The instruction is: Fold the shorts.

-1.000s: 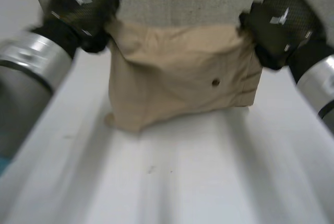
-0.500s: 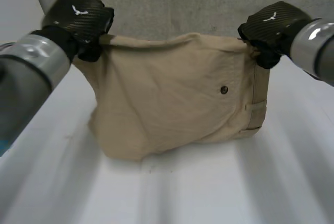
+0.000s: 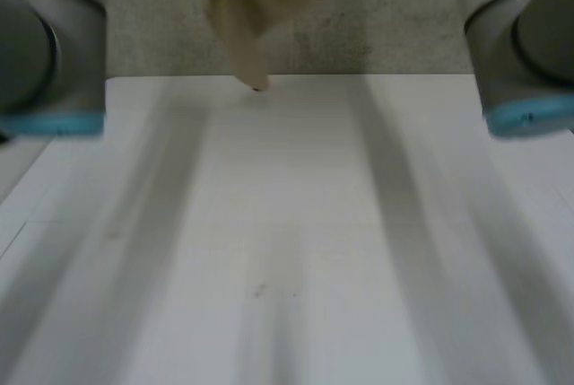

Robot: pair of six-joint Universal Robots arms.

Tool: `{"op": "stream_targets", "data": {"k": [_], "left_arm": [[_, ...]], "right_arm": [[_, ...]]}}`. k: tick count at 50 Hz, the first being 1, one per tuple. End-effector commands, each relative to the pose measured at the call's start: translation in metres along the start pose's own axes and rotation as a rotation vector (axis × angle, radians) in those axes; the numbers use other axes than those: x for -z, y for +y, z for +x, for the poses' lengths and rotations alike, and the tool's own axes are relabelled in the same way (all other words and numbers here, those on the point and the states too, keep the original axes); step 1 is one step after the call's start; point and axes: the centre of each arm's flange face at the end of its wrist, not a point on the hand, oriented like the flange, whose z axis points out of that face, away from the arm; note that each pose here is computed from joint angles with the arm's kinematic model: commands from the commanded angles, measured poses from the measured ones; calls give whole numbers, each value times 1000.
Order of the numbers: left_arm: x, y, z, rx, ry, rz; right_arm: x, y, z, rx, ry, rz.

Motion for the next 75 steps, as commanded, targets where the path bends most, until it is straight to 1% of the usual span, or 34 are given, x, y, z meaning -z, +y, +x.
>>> {"op": "stream_targets", "data": {"k": [1,2,3,5,6,7,8,9,14,17,20,22,24,25,27,29,30,33,35,39,40,43,44,48,50,54,57,61,62,65,66,70,75], "left_arm": [[87,71,37,-22,224,-362],[96,78,40,-23,243,-394],[116,91,47,-28,283,-457],[136,103,56,-34,328,-520],[146,108,61,-35,351,-547],[165,117,69,-37,393,-600],[165,117,69,-37,394,-600],[187,123,75,-42,444,-662],[230,115,80,-75,564,-799],[237,104,70,-103,583,-854],[250,84,48,-159,608,-946],[265,68,35,-203,660,-1020],[275,54,24,-229,705,-1060],[286,41,14,-249,752,-1093],[297,28,5,-273,798,-1118],[304,19,-1,-291,828,-1118],[309,13,-3,-308,856,-1092],[310,13,-1,-329,884,-1060],[307,17,3,-331,882,-1047],[280,39,21,-329,819,-982],[265,49,31,-321,783,-942],[246,63,45,-314,738,-887],[233,70,52,-305,707,-856],[213,91,70,-302,671,-823],[212,96,75,-304,681,-827],[214,93,82,-302,703,-822],[218,84,88,-293,727,-800],[219,80,89,-294,732,-791],[219,80,89,-297,730,-792],[219,79,88,-301,725,-796],[220,79,87,-303,724,-799],[219,79,87,-304,720,-800],[214,81,86,-303,705,-795]], "right_arm": [[53,68,-43,12,-215,-326],[66,85,-55,19,-261,-389],[72,94,-60,24,-279,-420],[85,110,-70,36,-319,-471],[97,123,-78,50,-359,-520],[103,129,-82,60,-378,-541],[109,135,-86,73,-400,-563],[114,139,-88,81,-417,-579],[143,149,-88,144,-491,-671],[156,141,-83,169,-525,-708],[177,121,-70,221,-600,-762],[197,98,-56,272,-670,-801],[212,86,-49,301,-720,-831],[227,76,-42,331,-778,-863],[243,67,-37,360,-841,-894],[259,57,-30,399,-911,-921],[260,56,-28,401,-918,-927],[260,57,-26,401,-919,-917],[256,58,-27,395,-899,-896],[237,75,-34,349,-809,-870],[226,86,-41,314,-764,-865],[209,101,-49,261,-675,-858],[206,103,-49,250,-650,-857],[197,106,-48,219,-571,-847],[197,107,-48,204,-559,-845],[198,109,-50,113,-519,-846],[199,99,-49,-3,-484,-837],[196,69,-36,-183,-422,-797],[198,61,-34,-246,-428,-806],[204,50,-34,-326,-471,-847],[211,46,-35,-364,-508,-893],[233,36,-39,-440,-607,-991],[259,29,-46,-478,-663,-1019]]}}
